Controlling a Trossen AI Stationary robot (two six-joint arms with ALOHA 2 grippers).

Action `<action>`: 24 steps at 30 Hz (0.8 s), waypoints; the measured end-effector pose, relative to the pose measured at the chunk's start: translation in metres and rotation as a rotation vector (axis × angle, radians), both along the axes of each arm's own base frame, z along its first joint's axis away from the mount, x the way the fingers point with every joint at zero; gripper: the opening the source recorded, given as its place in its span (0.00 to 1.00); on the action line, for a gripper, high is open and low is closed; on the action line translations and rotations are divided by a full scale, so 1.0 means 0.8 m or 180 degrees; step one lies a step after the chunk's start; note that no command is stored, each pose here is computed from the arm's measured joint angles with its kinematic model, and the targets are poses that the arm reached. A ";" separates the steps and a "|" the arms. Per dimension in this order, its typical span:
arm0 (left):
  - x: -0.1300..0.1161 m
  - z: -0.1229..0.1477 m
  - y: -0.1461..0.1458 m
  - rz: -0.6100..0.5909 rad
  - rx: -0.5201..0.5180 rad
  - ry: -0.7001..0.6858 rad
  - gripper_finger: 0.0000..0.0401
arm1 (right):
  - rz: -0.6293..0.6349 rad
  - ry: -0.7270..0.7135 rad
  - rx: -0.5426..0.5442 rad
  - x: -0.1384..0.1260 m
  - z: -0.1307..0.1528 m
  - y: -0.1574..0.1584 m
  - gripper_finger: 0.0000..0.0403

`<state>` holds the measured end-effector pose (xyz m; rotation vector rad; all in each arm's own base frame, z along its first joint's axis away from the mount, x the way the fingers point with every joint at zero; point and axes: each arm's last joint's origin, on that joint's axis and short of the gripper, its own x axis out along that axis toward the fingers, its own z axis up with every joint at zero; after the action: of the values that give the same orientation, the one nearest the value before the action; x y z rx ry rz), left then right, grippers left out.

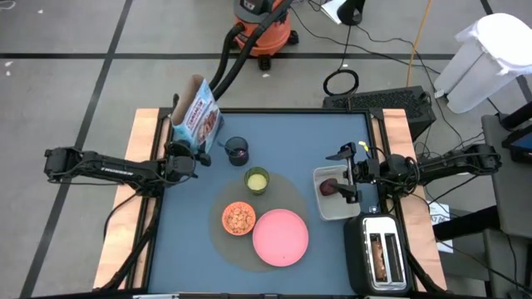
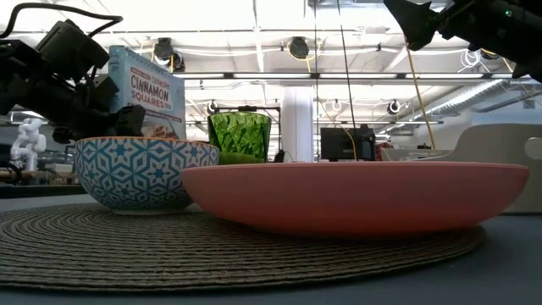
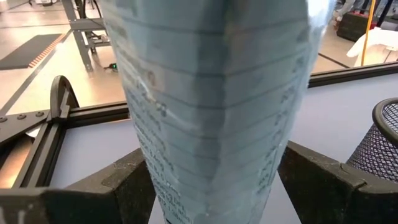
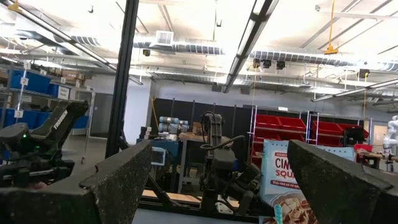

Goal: Arrange a breakfast setting
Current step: Pour the cereal from the cereal box into the red bowl

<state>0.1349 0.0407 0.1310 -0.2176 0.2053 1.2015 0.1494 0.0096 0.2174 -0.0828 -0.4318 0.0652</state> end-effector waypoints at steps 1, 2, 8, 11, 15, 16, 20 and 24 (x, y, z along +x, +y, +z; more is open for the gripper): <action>0.000 0.000 0.000 -0.0001 -0.0002 -0.0004 0.77 | 0.0000 0.0000 0.0000 0.000 0.000 0.000 0.91; 0.000 0.000 0.000 0.0000 -0.0002 -0.0003 0.77 | 0.0000 0.0000 0.0000 0.000 0.000 0.000 0.91; 0.000 0.000 0.000 0.0006 -0.0002 -0.0011 0.81 | 0.0000 0.0000 0.0000 0.000 0.000 0.000 0.91; 0.000 0.000 0.000 0.0043 0.0021 -0.0006 0.87 | 0.0000 0.0001 0.0000 0.000 0.000 0.000 0.91; -0.001 0.000 0.000 0.0045 0.0045 0.0034 0.95 | 0.0000 -0.0001 0.0000 0.000 0.000 0.000 0.91; -0.001 0.000 0.000 0.0045 0.0046 0.0036 0.97 | 0.0000 0.0000 0.0000 0.000 0.000 0.000 0.91; 0.001 0.003 0.001 0.0043 0.0070 -0.0012 0.98 | 0.0000 -0.0001 0.0000 0.000 0.000 0.000 0.91; 0.004 0.009 0.001 -0.0030 0.0209 0.0054 0.98 | -0.0001 -0.0001 0.0000 0.000 0.000 0.000 0.91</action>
<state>0.1381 0.0415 0.1382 -0.1489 0.1813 1.1992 0.1494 0.0095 0.2175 -0.0827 -0.4323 0.0650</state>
